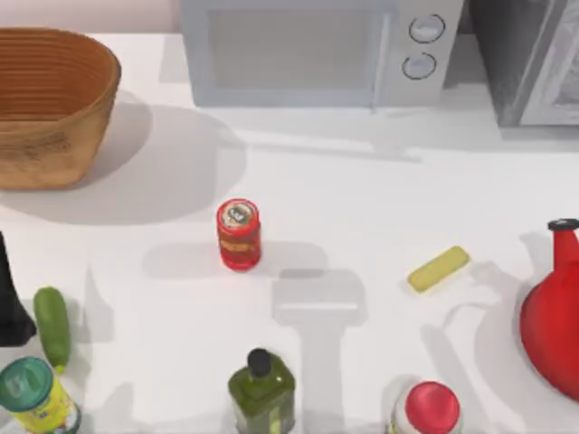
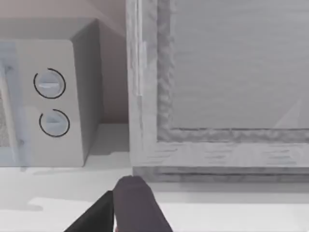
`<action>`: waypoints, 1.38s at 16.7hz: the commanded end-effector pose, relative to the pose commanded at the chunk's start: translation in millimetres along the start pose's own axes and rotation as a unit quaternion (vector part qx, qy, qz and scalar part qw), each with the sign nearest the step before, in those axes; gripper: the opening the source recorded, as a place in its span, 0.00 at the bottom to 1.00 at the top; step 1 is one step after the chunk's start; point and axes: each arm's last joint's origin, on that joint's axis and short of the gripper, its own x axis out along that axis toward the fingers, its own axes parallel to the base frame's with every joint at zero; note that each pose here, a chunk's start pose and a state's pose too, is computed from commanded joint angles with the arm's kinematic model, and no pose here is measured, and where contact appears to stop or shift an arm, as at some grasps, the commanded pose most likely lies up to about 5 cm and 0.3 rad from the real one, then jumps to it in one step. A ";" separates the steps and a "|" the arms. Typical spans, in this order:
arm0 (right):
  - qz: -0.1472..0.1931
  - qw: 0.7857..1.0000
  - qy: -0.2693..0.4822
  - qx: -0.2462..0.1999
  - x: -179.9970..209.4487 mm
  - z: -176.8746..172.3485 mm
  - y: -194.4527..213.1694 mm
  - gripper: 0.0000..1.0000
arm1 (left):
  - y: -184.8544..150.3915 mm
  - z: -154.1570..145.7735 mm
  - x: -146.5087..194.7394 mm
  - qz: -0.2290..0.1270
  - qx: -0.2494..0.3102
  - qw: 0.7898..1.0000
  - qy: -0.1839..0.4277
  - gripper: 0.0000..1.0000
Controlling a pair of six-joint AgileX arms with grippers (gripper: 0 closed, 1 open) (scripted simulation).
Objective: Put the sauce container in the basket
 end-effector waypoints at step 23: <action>0.000 1.000 0.000 0.000 0.0 0.0 0.0 1.00 | -34.4 -9.1 205.0 -0.540 0.203 0.787 0.218 1.00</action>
